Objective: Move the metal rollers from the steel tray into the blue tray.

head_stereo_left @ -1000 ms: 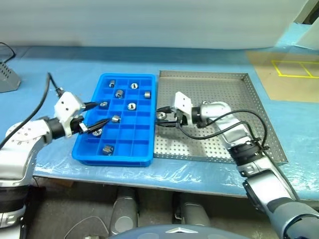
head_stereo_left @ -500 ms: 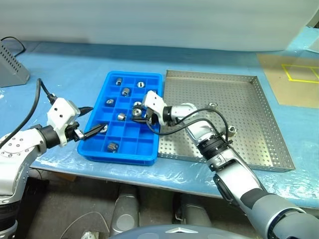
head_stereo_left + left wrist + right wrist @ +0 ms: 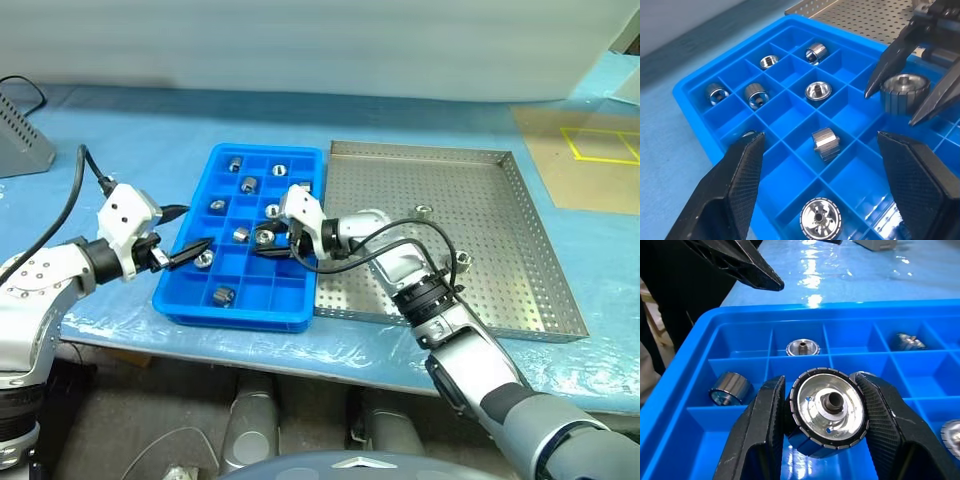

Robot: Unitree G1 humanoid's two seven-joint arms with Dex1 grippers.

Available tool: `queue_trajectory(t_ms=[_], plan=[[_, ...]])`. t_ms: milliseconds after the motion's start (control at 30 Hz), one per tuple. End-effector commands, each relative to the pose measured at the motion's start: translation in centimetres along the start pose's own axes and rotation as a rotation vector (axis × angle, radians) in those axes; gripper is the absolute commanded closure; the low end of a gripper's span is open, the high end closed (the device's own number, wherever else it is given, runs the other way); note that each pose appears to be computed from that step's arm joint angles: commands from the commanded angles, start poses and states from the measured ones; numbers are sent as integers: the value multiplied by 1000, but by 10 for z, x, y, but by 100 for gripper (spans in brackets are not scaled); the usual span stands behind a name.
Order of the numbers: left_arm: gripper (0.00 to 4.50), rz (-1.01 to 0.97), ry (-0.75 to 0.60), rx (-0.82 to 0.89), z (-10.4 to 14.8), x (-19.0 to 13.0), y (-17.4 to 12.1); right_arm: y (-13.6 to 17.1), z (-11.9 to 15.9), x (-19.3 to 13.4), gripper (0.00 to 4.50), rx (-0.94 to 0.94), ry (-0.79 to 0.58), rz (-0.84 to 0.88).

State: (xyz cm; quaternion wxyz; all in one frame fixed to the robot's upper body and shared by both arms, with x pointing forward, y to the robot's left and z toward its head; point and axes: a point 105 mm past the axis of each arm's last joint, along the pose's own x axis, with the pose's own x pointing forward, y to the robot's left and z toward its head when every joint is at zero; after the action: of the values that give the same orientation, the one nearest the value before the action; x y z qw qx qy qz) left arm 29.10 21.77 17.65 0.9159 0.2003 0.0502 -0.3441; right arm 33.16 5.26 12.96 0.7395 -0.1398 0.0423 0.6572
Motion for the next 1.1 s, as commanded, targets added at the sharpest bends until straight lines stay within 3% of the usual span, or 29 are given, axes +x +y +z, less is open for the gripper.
queue_trajectory(t_ms=[33, 200, 400, 633, 900, 1100], plan=[[73, 10, -23, 37, 8, -2, 3, 7, 10, 8, 274, 19, -34, 36], [73, 13, -14, 35, 5, -1, 3, 11, 5, 10, 274, 64, -22, 70], [73, -2, -25, 31, 6, 1, -1, 3, 5, 4, 72, 54, -16, 27], [73, -96, -91, -1, 16, 22, -20, -19, 20, -35, 72, 12, -85, -91], [73, -290, -200, -24, 34, 79, -50, -60, 13, -141, 72, 43, -74, -445], [73, -395, -282, -40, 52, 110, -61, -52, -7, -211, 72, 111, -12, -617]])
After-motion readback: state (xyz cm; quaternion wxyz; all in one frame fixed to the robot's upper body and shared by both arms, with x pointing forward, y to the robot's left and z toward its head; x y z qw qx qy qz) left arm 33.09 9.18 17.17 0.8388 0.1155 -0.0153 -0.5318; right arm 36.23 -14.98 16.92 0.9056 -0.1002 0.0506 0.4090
